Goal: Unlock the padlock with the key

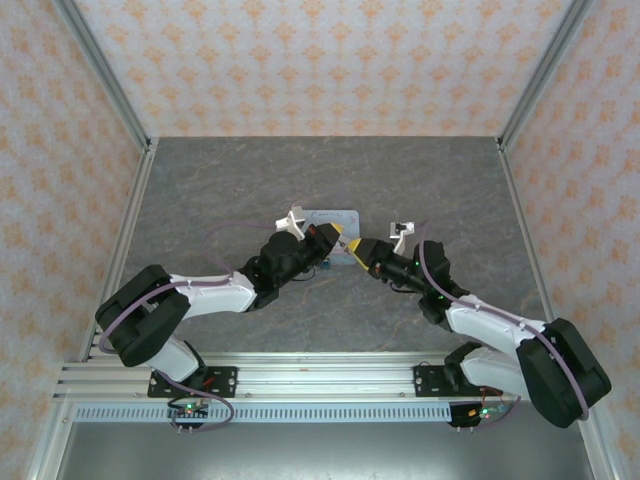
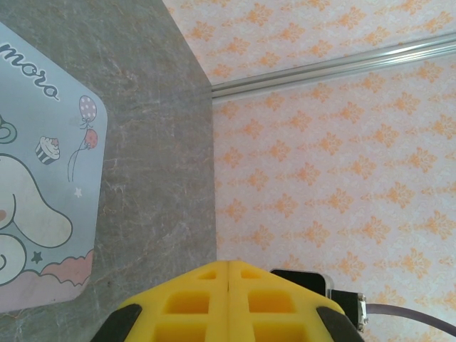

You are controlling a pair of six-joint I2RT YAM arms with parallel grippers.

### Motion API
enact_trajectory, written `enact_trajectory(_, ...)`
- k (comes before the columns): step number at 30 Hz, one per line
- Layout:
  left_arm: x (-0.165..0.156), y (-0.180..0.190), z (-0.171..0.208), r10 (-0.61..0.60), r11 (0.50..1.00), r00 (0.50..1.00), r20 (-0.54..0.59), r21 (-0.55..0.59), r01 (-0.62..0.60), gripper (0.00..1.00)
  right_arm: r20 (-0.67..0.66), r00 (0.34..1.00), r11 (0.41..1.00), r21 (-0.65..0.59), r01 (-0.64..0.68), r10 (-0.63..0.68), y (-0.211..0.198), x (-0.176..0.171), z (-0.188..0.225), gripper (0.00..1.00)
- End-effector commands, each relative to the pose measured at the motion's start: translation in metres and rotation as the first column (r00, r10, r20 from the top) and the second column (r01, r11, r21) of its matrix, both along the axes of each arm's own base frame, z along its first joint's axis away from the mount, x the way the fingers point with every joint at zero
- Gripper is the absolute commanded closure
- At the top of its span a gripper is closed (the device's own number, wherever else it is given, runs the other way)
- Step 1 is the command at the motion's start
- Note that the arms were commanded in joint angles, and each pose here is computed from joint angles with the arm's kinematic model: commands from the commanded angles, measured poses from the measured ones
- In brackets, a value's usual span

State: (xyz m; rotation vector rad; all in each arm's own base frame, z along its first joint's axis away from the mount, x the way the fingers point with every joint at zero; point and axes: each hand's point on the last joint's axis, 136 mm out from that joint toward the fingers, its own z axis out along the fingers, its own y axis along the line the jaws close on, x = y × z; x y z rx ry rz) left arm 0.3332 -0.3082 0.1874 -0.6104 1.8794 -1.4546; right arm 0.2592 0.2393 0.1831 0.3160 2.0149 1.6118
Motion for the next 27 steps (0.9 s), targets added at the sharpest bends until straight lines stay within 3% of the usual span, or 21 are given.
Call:
enact_trajectory(1, -0.002, -0.009, 0.017, -0.021, 0.999, 0.999, 0.037, -0.028, 0.022, 1.0, 0.06, 0.998, 1.0, 0.005, -0.017, 0.017, 0.003, 0.004, 0.019, 0.62)
enact_trajectory(20, 0.001, -0.019, 0.015, -0.04, 0.998, 0.999, 0.034, -0.037, 0.041, 1.0, 0.059, 0.996, 0.997, 0.032, -0.065, 0.063, 0.017, 0.012, 0.021, 0.67)
enact_trajectory(27, 0.004, -0.022, 0.012, -0.039, 0.998, 0.999, 0.028, -0.038, 0.04, 1.0, 0.057, 0.996, 0.997, 0.034, -0.076, 0.074, 0.017, 0.01, 0.02, 0.87)
